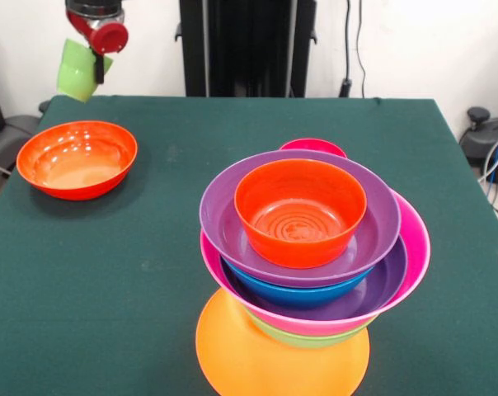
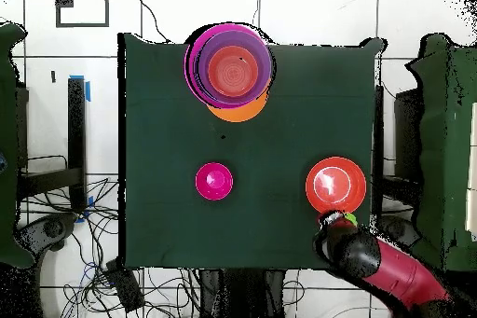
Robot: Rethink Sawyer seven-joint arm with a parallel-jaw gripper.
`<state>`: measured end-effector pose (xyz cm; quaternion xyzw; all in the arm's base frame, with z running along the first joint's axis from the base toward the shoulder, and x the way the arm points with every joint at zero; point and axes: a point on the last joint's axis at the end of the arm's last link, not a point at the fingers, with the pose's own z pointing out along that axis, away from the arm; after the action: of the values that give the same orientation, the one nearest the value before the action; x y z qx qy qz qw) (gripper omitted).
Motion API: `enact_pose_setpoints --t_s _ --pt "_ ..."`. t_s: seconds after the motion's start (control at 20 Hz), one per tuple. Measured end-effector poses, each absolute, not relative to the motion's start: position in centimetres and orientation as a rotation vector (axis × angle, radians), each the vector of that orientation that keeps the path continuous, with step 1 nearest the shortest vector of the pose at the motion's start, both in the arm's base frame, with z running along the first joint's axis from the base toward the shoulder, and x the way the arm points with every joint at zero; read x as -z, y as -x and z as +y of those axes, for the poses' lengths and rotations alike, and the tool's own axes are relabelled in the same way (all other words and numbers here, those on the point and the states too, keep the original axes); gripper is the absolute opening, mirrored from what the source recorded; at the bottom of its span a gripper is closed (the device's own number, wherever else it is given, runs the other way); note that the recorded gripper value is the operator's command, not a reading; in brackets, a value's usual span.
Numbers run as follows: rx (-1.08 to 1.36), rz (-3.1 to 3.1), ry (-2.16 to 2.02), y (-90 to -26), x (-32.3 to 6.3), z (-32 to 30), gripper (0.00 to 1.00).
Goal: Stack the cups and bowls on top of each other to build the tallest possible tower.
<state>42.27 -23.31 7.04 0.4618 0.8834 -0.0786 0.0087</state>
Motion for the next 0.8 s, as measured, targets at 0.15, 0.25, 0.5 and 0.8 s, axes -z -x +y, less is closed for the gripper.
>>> enact_pose_setpoints --t_s 0.15,0.25,0.5,0.8 --pt "0.257 2.792 -1.46 -44.2 -8.6 -23.1 0.0" --pt "0.264 2.814 -1.47 -45.6 -9.6 -22.9 0.0" --pt "0.265 2.861 -1.488 -49.9 -12.3 -22.6 0.0" --pt "0.247 2.88 -1.493 -54.7 -15.1 -22.6 0.0"
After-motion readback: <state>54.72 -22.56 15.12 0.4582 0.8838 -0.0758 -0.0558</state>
